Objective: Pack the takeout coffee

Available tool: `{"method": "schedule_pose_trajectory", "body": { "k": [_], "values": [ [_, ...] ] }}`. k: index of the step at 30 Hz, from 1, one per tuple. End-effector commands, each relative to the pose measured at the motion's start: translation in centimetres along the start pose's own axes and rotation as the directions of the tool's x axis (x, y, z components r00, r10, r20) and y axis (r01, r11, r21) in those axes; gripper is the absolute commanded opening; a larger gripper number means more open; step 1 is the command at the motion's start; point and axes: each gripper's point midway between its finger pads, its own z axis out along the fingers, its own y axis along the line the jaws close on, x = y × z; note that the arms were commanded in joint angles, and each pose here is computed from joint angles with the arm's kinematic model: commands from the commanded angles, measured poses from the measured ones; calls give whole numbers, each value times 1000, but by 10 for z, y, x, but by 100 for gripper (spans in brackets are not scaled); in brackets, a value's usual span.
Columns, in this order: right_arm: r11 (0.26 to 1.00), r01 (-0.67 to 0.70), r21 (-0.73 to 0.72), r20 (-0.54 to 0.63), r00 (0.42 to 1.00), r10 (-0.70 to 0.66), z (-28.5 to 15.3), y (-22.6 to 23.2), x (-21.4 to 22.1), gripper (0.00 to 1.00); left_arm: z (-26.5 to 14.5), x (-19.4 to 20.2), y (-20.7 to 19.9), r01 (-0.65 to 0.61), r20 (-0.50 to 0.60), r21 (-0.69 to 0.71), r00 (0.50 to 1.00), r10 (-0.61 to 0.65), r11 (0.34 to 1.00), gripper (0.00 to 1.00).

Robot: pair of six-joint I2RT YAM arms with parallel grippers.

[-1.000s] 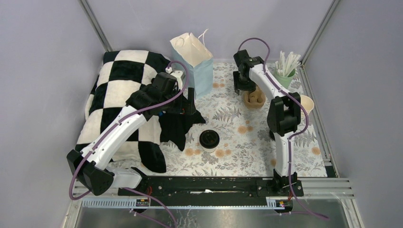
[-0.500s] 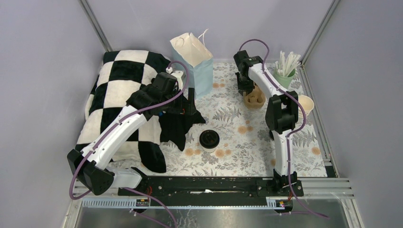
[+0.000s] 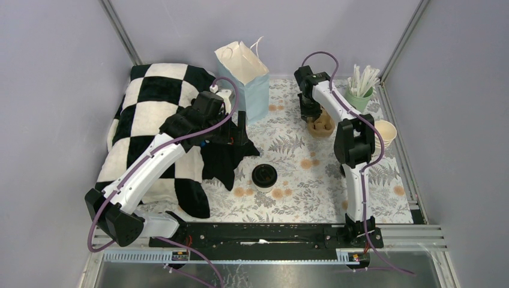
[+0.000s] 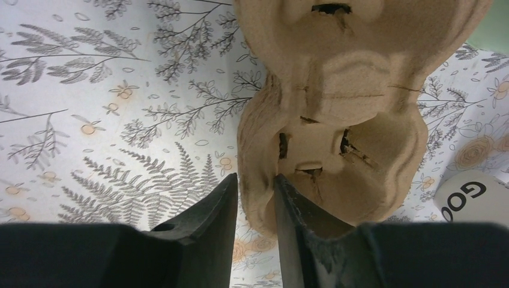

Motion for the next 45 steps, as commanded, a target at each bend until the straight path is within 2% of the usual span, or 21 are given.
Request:
{"method": "schedule_pose_trajectory", "body": {
  "k": [1, 4, 9, 10, 14, 18, 22, 25, 36, 45],
  "values": [
    [998, -5, 66, 0, 1000, 5, 3, -11, -3, 34, -3, -13, -6, -10, 51, 31, 999, 9, 999, 99],
    [996, -5, 93, -7, 1000, 6, 6, -15, -2, 28, -3, -13, -6, -11, 51, 29, 999, 9, 1000, 99],
    [995, -18, 93, 5, 1000, 17, -4, -15, -7, 2, -4, -14, -6, -11, 56, 29, 998, 10, 1000, 99],
    [995, -21, 95, 13, 1000, 19, -10, -17, -10, 0, -4, -14, -6, -11, 55, 29, 998, 9, 1000, 99],
    [992, -22, 123, 52, 999, 16, -29, -25, -18, 0, -3, -13, -6, -11, 50, 31, 999, 9, 999, 99],
    [975, 37, 218, 80, 995, -56, -39, -30, -18, 0, -2, -14, -7, -10, 51, 35, 999, 8, 999, 99],
    [961, 82, 266, 44, 994, -97, -19, -34, -10, 0, -2, -14, -9, -9, 48, 42, 999, 7, 999, 99],
    [937, 124, 326, 56, 987, -150, -22, -31, -12, 0, -3, -14, -8, -9, 49, 40, 999, 7, 999, 99],
    [794, 204, 573, 89, 948, -307, -47, -34, -22, 0, -2, -14, -9, -7, 47, 41, 999, 5, 999, 99],
    [698, 312, 645, -11, 917, -399, -34, -38, -11, 0, -2, -11, -8, -9, 45, 42, 999, 8, 999, 99]
  ]
}}
